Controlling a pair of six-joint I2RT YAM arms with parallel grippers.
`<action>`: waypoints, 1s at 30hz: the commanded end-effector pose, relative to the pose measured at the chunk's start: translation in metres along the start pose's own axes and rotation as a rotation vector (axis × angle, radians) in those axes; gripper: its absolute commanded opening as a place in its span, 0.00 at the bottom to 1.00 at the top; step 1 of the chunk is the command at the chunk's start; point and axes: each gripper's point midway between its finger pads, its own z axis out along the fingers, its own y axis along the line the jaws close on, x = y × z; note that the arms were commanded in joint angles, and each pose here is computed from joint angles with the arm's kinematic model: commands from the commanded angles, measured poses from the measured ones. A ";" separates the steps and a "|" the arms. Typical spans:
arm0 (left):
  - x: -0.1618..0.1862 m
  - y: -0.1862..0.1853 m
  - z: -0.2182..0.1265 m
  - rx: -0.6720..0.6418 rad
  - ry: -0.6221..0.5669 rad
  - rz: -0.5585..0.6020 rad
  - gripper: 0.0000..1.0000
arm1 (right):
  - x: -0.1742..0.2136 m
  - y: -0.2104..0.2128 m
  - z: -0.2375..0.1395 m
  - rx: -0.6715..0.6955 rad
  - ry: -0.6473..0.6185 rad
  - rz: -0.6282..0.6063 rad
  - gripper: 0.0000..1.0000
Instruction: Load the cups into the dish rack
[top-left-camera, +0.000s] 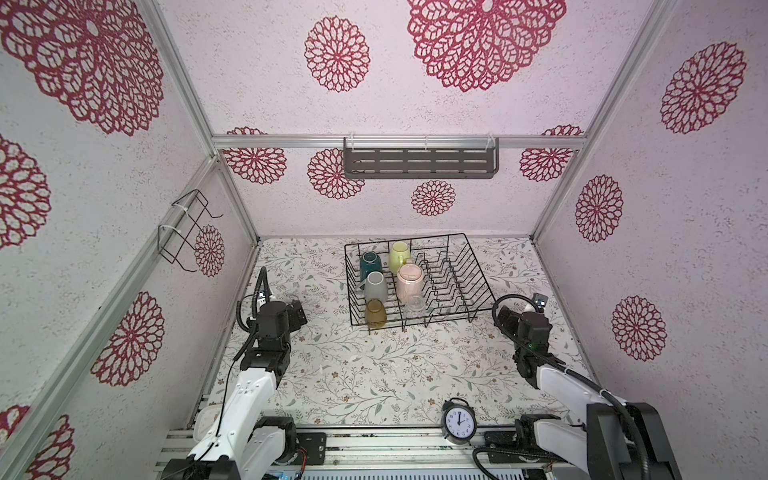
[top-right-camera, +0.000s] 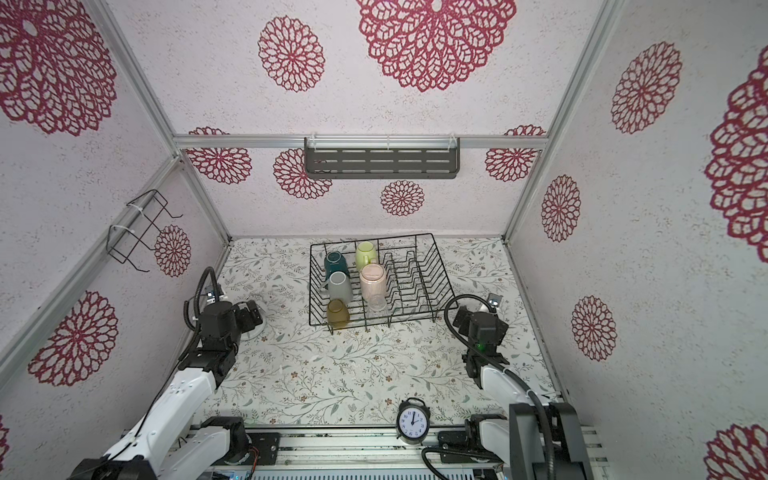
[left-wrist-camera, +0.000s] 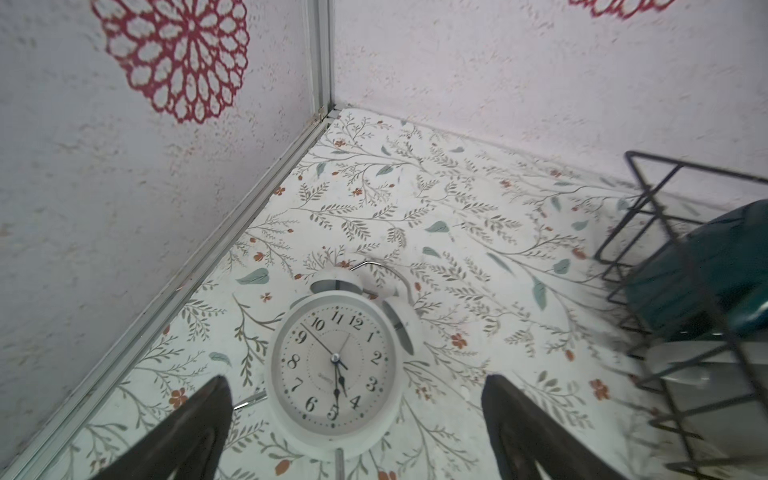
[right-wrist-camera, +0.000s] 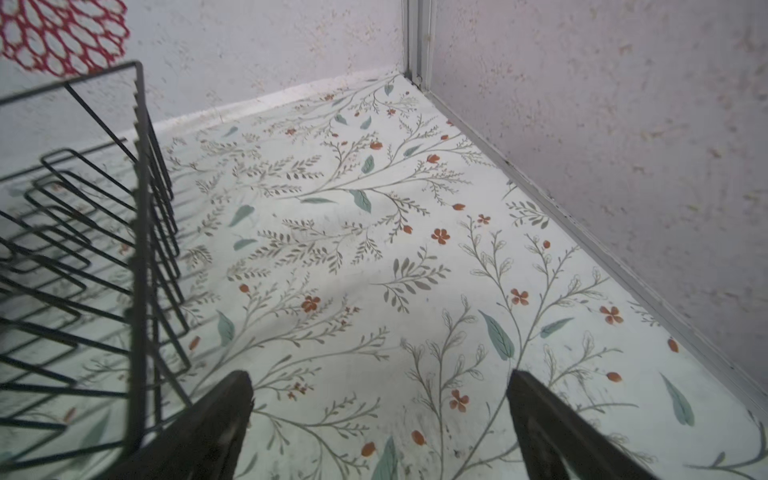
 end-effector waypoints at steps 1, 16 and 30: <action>-0.019 -0.010 0.012 0.053 -0.119 0.084 0.97 | -0.049 0.003 -0.002 -0.031 -0.233 -0.021 0.99; -0.013 -0.011 0.040 0.135 -0.168 0.115 0.97 | -0.017 0.059 0.006 -0.394 -0.272 -0.219 0.99; -0.024 -0.020 0.056 0.201 -0.226 0.038 0.97 | -0.016 0.062 0.007 -0.403 -0.265 -0.228 0.99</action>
